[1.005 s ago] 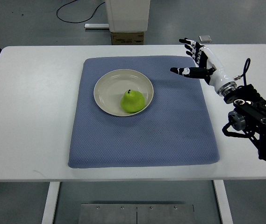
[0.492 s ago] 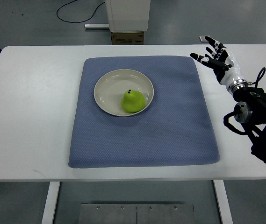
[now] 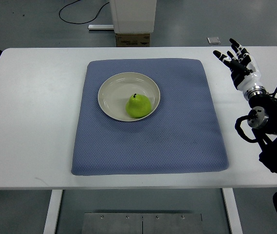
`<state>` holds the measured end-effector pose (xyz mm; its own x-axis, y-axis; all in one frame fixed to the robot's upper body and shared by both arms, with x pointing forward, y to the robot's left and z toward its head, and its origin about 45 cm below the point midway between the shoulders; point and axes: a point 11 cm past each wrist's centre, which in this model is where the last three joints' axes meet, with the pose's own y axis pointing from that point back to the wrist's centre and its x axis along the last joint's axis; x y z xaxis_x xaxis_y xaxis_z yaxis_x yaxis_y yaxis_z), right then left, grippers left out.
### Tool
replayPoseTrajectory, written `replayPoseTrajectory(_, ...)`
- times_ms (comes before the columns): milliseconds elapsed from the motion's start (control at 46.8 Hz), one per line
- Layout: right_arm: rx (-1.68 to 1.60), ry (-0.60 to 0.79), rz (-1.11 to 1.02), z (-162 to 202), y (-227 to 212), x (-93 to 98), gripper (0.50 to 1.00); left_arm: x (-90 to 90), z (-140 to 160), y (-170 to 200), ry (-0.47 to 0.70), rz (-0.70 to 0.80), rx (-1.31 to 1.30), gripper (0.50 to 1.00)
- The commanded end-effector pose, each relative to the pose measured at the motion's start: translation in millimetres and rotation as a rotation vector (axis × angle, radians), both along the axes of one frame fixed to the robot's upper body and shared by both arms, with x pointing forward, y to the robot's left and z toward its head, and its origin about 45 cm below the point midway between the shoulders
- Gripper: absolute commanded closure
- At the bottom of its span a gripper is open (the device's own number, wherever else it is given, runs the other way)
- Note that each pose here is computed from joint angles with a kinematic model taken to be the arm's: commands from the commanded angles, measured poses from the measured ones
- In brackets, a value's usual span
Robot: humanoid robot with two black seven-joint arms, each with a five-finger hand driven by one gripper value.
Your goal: Place pear on plate with right hand
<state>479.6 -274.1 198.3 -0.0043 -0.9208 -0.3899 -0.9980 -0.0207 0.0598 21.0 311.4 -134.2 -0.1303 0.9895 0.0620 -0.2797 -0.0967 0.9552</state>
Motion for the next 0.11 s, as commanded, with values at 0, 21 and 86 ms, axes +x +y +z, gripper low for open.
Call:
replayPoseTrajectory(0,0.019,0.008,-0.016,-4.4,-3.1,-2.3,0.500,0.0,0.0,0.0,0.000,-0.001,0.000,0.500)
replayPoseTrajectory(21,0.023,0.010,-0.017,-5.2,-2.3,-2.6,0.500,0.0,0.0,0.0,0.000,0.001,0.000,0.500)
replayPoseTrajectory(86,0.029,0.011,-0.015,-6.4,0.3,-3.1,0.500,0.0,0.0,0.0,0.000,-0.001,0.000,0.500)
